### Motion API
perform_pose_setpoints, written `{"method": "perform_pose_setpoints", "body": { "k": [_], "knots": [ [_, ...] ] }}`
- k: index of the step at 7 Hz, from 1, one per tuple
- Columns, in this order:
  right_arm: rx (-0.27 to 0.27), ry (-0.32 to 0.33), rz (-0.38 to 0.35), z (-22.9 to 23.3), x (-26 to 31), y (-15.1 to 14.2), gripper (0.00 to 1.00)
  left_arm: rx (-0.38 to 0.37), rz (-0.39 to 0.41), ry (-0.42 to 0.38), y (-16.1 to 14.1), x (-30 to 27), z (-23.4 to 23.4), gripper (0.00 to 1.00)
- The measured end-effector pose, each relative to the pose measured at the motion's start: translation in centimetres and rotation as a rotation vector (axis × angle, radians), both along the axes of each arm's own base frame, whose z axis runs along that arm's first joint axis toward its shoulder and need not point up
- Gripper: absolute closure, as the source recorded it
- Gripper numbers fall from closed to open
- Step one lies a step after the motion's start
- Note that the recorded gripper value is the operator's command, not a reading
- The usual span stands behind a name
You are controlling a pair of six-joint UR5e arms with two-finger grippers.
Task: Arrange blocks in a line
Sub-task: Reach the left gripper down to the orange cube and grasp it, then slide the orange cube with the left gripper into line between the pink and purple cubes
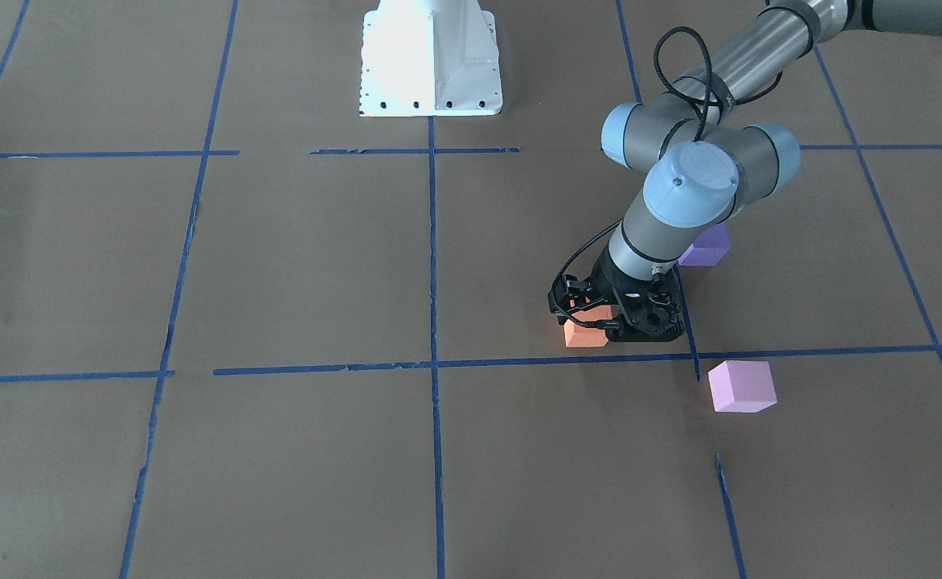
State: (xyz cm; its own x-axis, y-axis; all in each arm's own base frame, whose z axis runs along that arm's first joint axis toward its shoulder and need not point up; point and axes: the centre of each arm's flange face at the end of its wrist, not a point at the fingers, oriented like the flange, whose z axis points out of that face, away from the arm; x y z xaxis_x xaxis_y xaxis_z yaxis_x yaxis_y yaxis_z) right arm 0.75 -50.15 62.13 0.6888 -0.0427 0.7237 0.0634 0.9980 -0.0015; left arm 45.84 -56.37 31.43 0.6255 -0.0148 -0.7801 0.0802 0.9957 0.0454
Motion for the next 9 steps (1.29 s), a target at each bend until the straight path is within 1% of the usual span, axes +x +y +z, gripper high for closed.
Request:
{"method": "perform_pose_setpoints", "body": {
  "k": [2, 3, 4, 5, 7, 8, 9],
  "knots": [
    [0.001, 0.000, 0.000, 0.0, 0.0, 0.0, 0.00, -0.004, -0.008, -0.029, 0.6, 1.7, 1.1, 0.01],
    [0.001, 0.000, 0.000, 0.0, 0.0, 0.0, 0.00, -0.017, -0.005, -0.041, 1.0, 2.6, 1.8, 0.26],
    [0.000, 0.000, 0.000, 0.0, 0.0, 0.0, 0.00, -0.022, -0.002, -0.046, 1.3, 3.0, 2.2, 0.81],
    [0.000, 0.000, 0.000, 0.0, 0.0, 0.0, 0.00, -0.023, -0.003, -0.046, 1.2, 2.9, 2.2, 0.85],
    [0.000, 0.000, 0.000, 0.0, 0.0, 0.0, 0.00, -0.016, -0.020, -0.045, -0.2, 0.4, 2.7, 0.85],
    [0.000, 0.000, 0.000, 0.0, 0.0, 0.0, 0.00, 0.004, 0.000, -0.054, -0.9, -2.6, 4.6, 0.84],
    [0.000, 0.000, 0.000, 0.0, 0.0, 0.0, 0.00, 0.024, 0.042, -0.070, -1.1, -6.2, 7.9, 0.83]
  ]
}}
